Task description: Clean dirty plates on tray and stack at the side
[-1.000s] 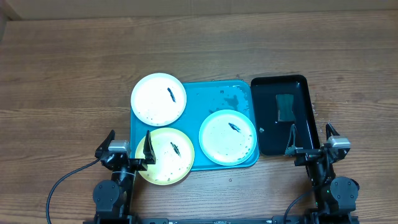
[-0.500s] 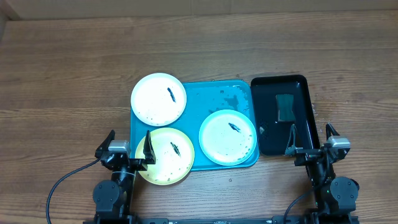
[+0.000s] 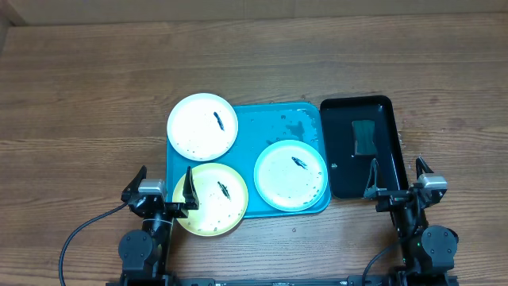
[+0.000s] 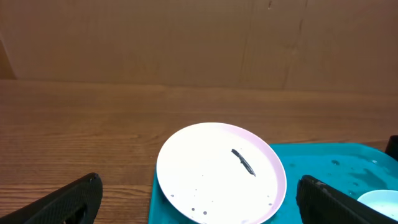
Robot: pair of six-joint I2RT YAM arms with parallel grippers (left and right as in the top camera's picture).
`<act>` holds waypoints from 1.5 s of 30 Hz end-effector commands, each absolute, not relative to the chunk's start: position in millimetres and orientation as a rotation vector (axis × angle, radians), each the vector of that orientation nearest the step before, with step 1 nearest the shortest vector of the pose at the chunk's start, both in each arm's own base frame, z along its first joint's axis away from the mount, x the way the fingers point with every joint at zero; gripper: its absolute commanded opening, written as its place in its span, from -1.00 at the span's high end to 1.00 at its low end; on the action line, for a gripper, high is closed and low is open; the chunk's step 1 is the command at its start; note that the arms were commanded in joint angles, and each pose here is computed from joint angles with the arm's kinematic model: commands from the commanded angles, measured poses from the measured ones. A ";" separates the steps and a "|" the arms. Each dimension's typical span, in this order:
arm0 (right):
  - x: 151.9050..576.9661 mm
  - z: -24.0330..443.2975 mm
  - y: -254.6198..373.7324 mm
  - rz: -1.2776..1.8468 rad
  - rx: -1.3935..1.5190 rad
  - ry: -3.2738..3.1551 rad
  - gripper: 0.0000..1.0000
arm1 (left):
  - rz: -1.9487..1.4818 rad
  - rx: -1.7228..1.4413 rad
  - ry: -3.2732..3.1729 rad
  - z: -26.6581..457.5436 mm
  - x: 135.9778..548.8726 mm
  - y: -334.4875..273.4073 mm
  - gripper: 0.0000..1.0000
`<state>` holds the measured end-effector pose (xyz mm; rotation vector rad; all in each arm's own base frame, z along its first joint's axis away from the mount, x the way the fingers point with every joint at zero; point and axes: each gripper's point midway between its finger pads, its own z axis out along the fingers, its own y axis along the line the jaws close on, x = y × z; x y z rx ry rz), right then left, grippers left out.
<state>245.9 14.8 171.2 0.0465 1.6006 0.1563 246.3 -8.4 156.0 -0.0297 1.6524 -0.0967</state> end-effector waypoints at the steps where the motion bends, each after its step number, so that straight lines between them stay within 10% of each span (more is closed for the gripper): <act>1: 246.4 168.3 14.3 0.150 0.048 1.602 -1.00 | -0.108 -0.035 1.648 155.9 246.0 -9.5 -0.99; 45: 246.3 168.4 15.7 0.156 0.042 1.602 -1.00 | -0.186 0.002 1.642 158.0 245.1 -22.0 -1.00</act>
